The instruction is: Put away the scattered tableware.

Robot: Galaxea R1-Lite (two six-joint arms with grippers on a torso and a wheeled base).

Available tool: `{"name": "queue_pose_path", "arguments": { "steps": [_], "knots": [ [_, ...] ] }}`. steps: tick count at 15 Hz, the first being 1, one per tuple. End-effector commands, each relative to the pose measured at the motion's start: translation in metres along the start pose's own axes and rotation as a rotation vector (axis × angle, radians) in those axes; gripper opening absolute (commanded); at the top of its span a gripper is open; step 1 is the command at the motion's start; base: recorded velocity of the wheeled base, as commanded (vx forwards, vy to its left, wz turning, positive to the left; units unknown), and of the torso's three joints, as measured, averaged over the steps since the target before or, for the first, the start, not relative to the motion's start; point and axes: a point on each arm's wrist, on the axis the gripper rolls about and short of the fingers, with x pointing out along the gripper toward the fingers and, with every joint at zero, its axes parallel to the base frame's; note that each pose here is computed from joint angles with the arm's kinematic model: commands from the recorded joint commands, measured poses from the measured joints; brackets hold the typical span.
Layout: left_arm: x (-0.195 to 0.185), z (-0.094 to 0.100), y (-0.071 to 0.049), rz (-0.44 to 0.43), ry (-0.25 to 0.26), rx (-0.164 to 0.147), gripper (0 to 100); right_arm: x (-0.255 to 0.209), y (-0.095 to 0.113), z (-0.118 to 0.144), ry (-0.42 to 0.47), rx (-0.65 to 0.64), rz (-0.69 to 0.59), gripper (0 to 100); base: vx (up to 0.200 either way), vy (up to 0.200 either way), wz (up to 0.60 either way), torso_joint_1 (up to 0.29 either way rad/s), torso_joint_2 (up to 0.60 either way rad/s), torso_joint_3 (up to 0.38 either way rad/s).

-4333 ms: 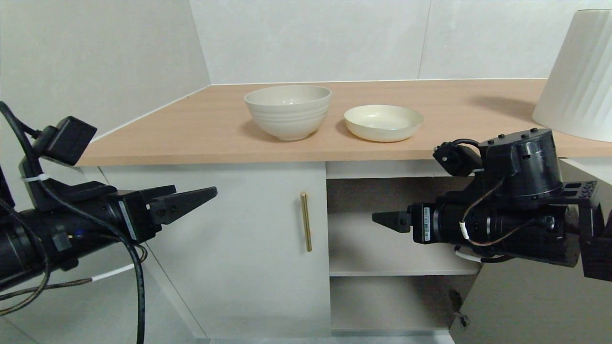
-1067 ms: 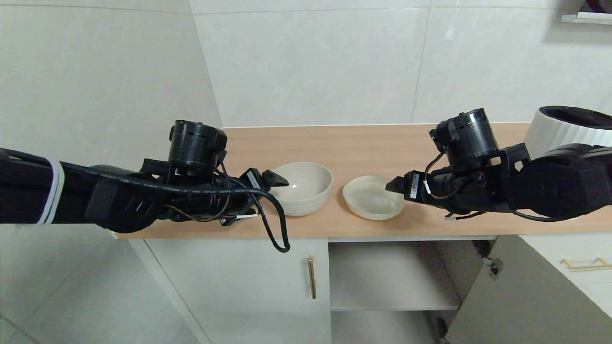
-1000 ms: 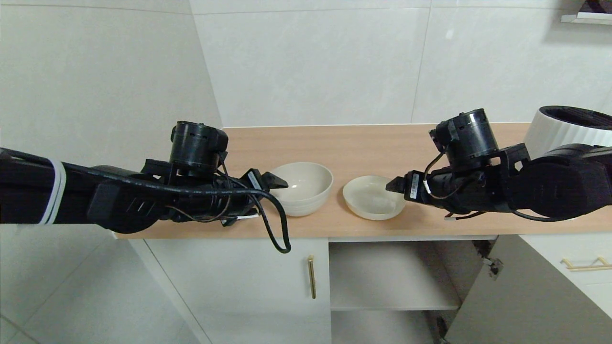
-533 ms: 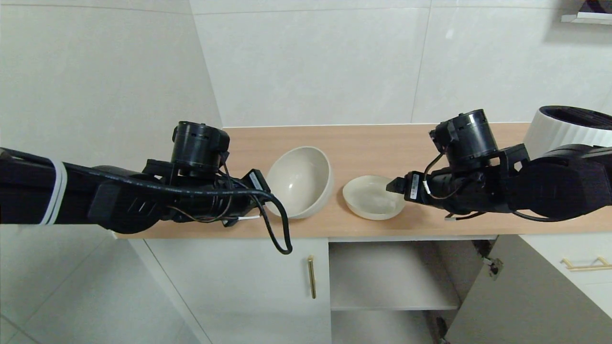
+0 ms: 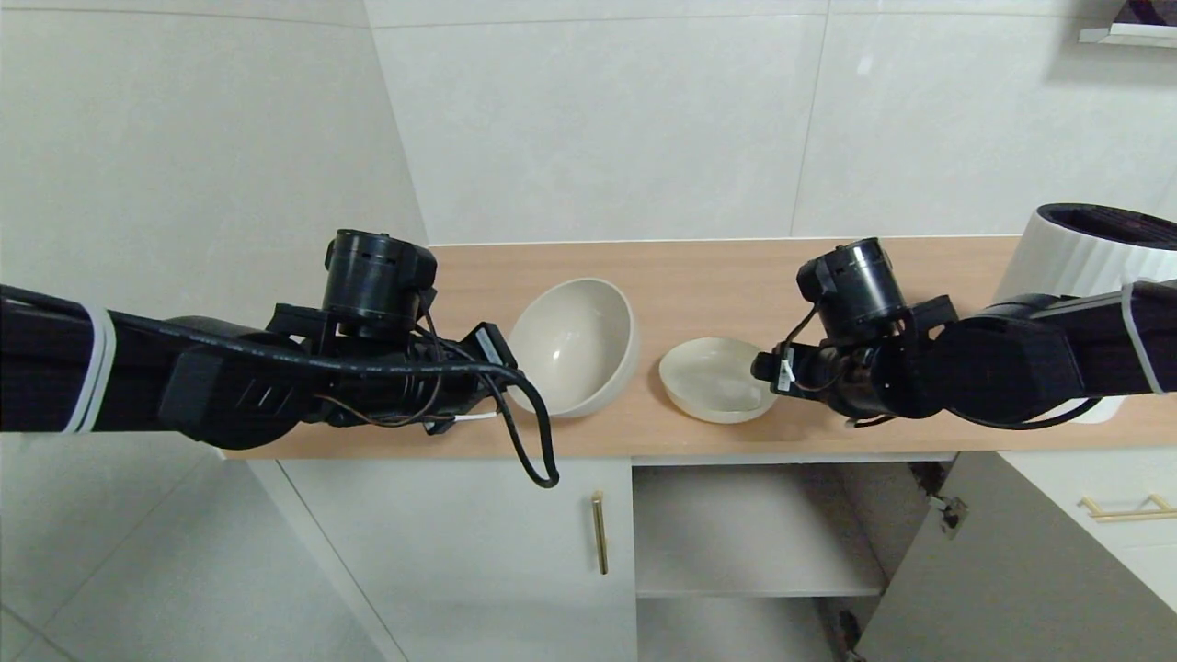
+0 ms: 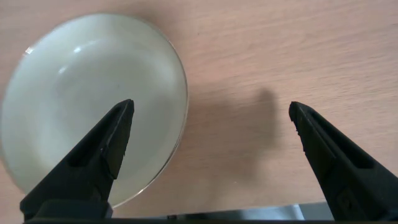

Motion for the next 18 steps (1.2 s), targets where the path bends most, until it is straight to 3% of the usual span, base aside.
{"name": "queue_pose_path", "arguments": {
  "steps": [1, 7, 8, 14, 18],
  "knots": [
    [-0.002, 0.0, -0.001, -0.004, -0.003, 0.0, 0, 0.009, 0.002, -0.006, 0.02, -0.011, -0.011, 100, 0.0, 0.0, 0.0, 0.0, 0.0, 0.0],
    [-0.001, 0.0, 0.0, -0.002, -0.001, 0.0, 0, 0.012, 0.002, -0.009, 0.028, -0.018, -0.016, 100, 0.0, 0.0, 0.0, 0.0, 0.0, 0.0],
    [0.0, 0.0, 0.0, 0.001, 0.001, 0.0, 0, 0.012, 0.002, -0.009, 0.028, -0.018, -0.016, 0, 0.0, 0.0, 0.0, 0.0, 0.0, 0.0],
    [-0.001, 0.0, -0.001, -0.002, 0.0, 0.001, 0, 0.009, 0.001, -0.007, 0.023, -0.013, -0.011, 0, 0.0, 0.0, 0.0, 0.0, 0.0, 0.0],
    [-0.008, -0.004, -0.003, 0.001, 0.02, 0.006, 0, -0.03, -0.011, 0.01, 0.019, -0.004, 0.017, 0, 0.0, 0.0, 0.0, 0.0, 0.0, 0.0]
  ]
}}
